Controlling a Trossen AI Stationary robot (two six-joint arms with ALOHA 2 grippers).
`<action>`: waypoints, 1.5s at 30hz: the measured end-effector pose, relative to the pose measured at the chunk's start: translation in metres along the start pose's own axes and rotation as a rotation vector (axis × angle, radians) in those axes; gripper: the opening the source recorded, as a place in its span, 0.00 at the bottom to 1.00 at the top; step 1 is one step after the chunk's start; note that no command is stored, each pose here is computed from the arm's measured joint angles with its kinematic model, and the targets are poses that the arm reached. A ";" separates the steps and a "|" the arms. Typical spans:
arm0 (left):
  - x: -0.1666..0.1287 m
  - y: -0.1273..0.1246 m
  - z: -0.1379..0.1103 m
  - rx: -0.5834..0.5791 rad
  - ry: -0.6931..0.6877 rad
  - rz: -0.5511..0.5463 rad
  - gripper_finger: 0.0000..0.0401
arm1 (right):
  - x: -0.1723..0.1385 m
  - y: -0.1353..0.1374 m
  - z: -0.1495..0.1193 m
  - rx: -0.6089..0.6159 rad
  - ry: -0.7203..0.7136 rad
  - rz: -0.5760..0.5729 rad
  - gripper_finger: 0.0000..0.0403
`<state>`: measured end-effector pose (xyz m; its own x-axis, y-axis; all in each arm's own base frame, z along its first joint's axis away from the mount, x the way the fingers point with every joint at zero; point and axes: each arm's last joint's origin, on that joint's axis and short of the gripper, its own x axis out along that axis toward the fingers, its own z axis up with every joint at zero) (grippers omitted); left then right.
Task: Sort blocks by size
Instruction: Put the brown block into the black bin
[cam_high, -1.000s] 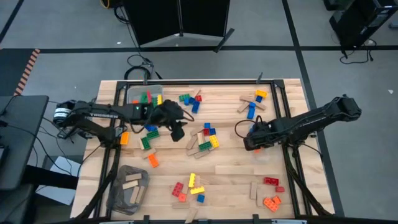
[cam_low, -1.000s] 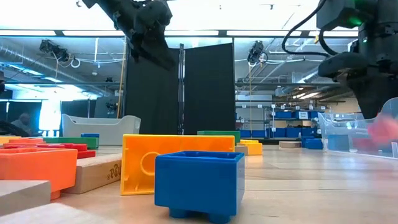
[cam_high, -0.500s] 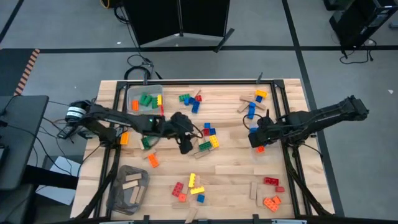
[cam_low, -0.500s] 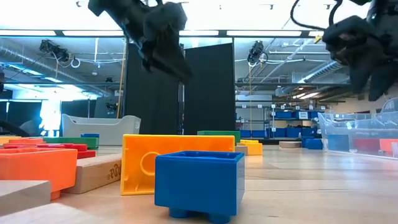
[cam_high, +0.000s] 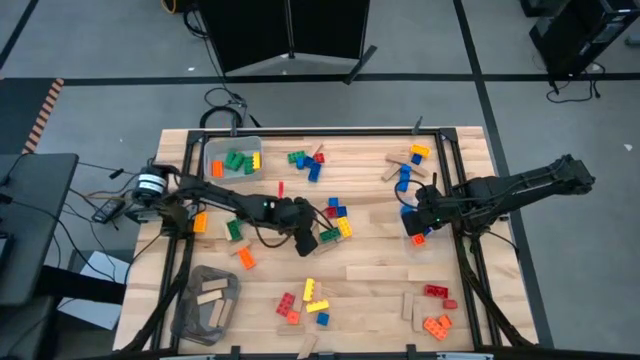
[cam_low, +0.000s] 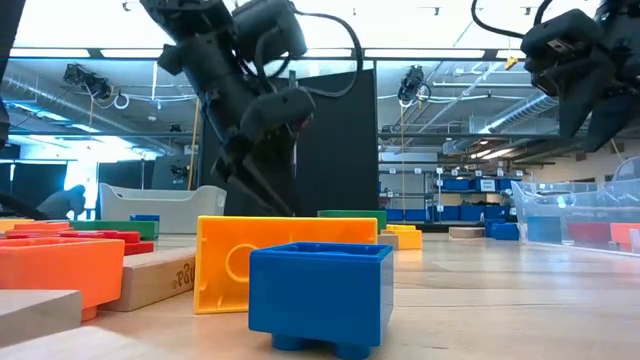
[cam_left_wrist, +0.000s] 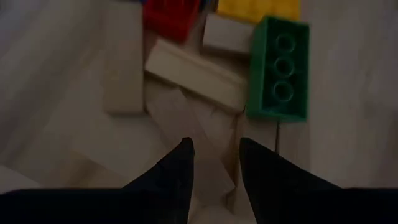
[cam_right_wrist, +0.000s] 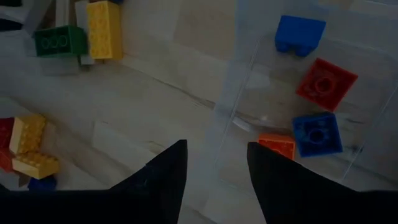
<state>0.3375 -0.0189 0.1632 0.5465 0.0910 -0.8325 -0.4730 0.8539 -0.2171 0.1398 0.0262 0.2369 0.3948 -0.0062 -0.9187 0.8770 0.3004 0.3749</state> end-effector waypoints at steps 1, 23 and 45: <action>0.003 0.000 -0.001 -0.006 0.012 0.002 0.34 | 0.000 0.000 0.000 -0.007 0.000 0.000 0.45; 0.025 0.003 -0.011 -0.016 0.026 0.104 0.34 | 0.000 0.000 0.000 -0.016 0.000 0.001 0.45; 0.023 -0.007 0.005 -0.027 -0.007 0.000 0.47 | 0.000 0.002 0.000 -0.041 -0.002 0.015 0.45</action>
<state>0.3566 -0.0198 0.1483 0.5514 0.0950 -0.8288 -0.4918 0.8395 -0.2310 0.1413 0.0265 0.2375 0.4082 -0.0034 -0.9129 0.8592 0.3393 0.3829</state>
